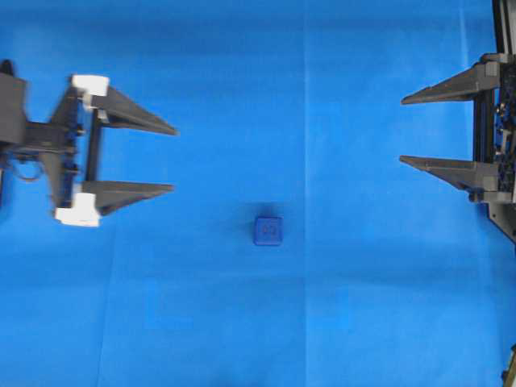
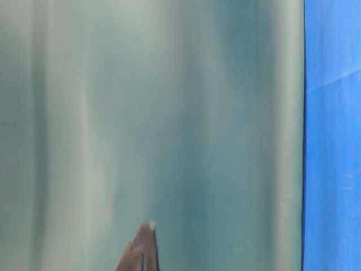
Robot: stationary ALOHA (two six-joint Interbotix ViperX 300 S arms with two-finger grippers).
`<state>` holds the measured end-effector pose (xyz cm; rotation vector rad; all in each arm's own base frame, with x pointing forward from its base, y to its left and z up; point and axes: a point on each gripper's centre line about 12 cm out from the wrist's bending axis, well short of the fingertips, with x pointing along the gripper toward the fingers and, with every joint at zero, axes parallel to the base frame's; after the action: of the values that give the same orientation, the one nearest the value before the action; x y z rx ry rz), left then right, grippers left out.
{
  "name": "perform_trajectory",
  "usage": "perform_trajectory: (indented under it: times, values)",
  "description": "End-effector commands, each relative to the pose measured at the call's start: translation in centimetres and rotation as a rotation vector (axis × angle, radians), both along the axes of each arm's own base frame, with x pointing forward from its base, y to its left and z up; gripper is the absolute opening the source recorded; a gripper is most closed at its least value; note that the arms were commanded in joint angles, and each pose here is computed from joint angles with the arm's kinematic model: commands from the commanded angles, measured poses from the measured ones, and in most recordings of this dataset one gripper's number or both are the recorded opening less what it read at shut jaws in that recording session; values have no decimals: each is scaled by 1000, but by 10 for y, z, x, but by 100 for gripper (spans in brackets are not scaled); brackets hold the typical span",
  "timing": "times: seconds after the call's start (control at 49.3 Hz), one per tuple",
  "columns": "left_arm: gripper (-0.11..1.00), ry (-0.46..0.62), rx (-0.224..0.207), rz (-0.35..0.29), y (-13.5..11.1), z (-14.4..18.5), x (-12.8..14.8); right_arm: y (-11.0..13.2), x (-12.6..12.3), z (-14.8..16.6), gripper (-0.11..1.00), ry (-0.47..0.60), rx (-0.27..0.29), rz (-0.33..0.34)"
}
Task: Handover the blue block to the right arm after grasping it with the left arm, then place it in the designated position.
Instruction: 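Lower the open left gripper over the blue cube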
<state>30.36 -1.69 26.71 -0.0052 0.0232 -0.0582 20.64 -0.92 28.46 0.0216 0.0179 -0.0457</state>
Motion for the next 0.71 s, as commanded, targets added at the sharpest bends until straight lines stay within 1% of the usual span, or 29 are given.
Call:
perform_trajectory:
  times: [0.0, 0.345, 0.588, 0.69]
  values:
    - [91, -28, -2, -16, -6, 12, 22, -1, 3, 8, 97, -25, 6, -5]
    - [91, -12, 1, -40, -21, 19, 92, -1, 3, 7, 97, -22, 8, -5]
    - [91, 16, 6, -40, -24, 21, 125, -1, 5, 5, 97, -13, 7, -5]
    - [91, 52, 10, -38, -24, 18, 130, -1, 5, 5, 97, -17, 7, -5]
